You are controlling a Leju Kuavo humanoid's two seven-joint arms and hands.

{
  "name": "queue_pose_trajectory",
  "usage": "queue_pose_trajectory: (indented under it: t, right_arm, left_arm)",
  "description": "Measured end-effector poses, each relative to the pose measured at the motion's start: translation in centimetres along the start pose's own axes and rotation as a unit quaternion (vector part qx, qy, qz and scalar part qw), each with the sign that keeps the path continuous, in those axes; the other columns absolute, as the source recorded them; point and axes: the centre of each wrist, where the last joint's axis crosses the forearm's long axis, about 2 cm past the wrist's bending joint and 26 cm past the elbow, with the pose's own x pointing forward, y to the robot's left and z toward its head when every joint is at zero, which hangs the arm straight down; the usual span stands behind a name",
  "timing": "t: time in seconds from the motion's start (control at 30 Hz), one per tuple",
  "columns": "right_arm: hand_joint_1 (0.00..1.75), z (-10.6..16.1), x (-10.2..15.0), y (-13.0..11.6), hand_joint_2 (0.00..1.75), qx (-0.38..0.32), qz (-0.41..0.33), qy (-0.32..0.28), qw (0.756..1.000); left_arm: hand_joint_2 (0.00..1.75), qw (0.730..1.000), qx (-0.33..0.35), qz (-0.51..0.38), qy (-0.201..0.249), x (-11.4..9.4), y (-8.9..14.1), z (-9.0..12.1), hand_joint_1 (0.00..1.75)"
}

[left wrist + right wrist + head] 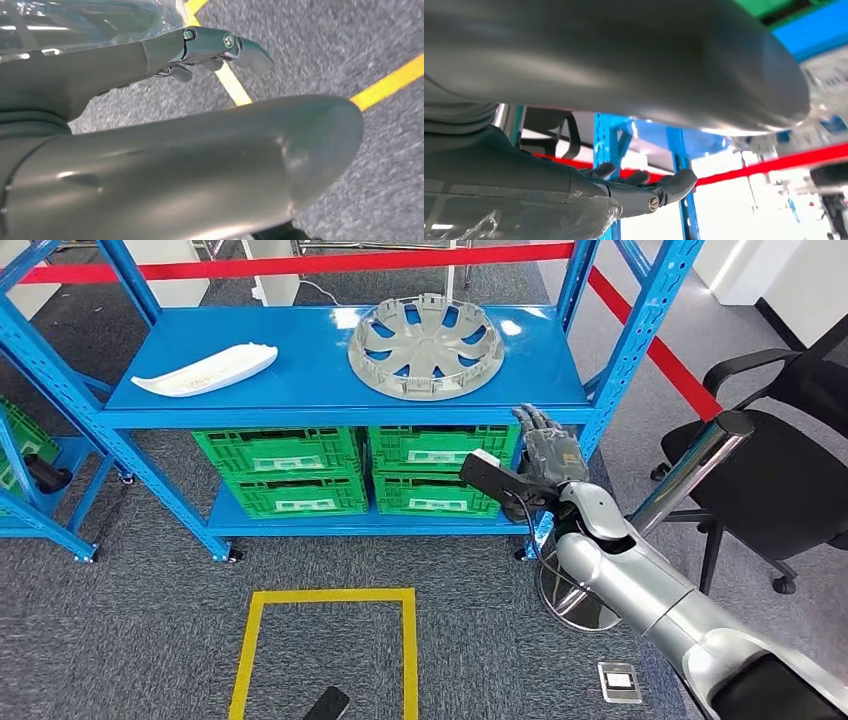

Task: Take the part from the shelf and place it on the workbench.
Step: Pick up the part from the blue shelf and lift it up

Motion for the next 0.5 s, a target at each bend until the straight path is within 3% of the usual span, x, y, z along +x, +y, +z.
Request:
queue_pose_trajectory:
  t: [0.5]
  right_arm:
    - [0.00, -0.02, 0.00, -0.03, 0.00, 0.000, 0.000, 0.000, 1.000]
  left_arm:
    - [0.00, 1.000, 0.000, 0.000, -0.001, 0.04, 0.02, -0.01, 0.00]
